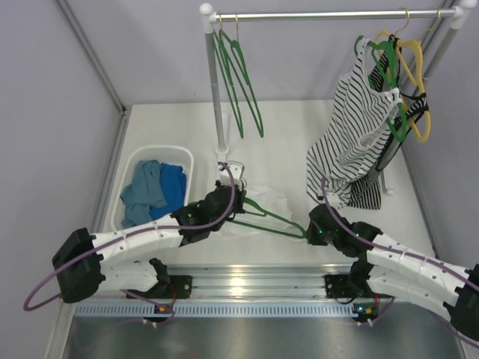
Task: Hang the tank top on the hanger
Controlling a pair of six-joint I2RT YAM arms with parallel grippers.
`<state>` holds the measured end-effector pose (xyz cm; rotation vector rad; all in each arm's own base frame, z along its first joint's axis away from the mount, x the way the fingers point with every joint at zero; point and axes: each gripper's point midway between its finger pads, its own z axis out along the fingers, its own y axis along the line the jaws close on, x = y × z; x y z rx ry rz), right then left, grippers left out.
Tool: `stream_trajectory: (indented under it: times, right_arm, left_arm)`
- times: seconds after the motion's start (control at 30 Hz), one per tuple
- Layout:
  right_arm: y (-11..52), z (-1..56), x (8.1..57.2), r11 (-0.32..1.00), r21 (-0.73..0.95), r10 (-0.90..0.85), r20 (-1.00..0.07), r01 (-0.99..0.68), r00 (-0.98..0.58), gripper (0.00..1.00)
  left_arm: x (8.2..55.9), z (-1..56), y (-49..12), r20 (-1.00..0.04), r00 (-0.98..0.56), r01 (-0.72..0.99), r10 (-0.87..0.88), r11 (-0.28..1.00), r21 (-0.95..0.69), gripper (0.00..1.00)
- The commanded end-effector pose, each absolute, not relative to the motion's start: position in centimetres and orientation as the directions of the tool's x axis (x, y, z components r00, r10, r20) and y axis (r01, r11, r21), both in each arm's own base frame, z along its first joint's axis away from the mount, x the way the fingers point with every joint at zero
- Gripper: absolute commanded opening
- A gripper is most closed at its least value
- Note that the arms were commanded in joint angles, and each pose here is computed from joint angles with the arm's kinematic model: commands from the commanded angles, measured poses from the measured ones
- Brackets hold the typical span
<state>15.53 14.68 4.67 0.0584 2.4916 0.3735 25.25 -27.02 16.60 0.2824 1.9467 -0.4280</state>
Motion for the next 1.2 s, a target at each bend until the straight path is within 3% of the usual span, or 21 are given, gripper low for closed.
stream_trajectory:
  times: [0.0,0.7,1.17]
  right_arm:
    - [14.3,5.1,15.8,0.958,0.287,0.159,-0.581,-0.018,-0.798,0.0]
    - [15.1,10.5,16.6,0.94,0.335,0.17,-0.631,-0.068,-0.757,0.0]
    - [17.9,15.6,17.9,0.921,0.345,0.118,-0.689,-0.18,-0.715,0.0]
  left_arm:
    - [26.6,19.0,-27.4,-0.937,-0.339,0.348,-0.079,0.915,-0.203,0.0]
    - [26.6,17.8,-27.8,-0.933,-0.355,0.35,-0.064,0.916,-0.195,0.0]
    - [26.4,22.9,-28.5,-0.948,-0.295,0.383,-0.116,0.895,-0.228,0.0]
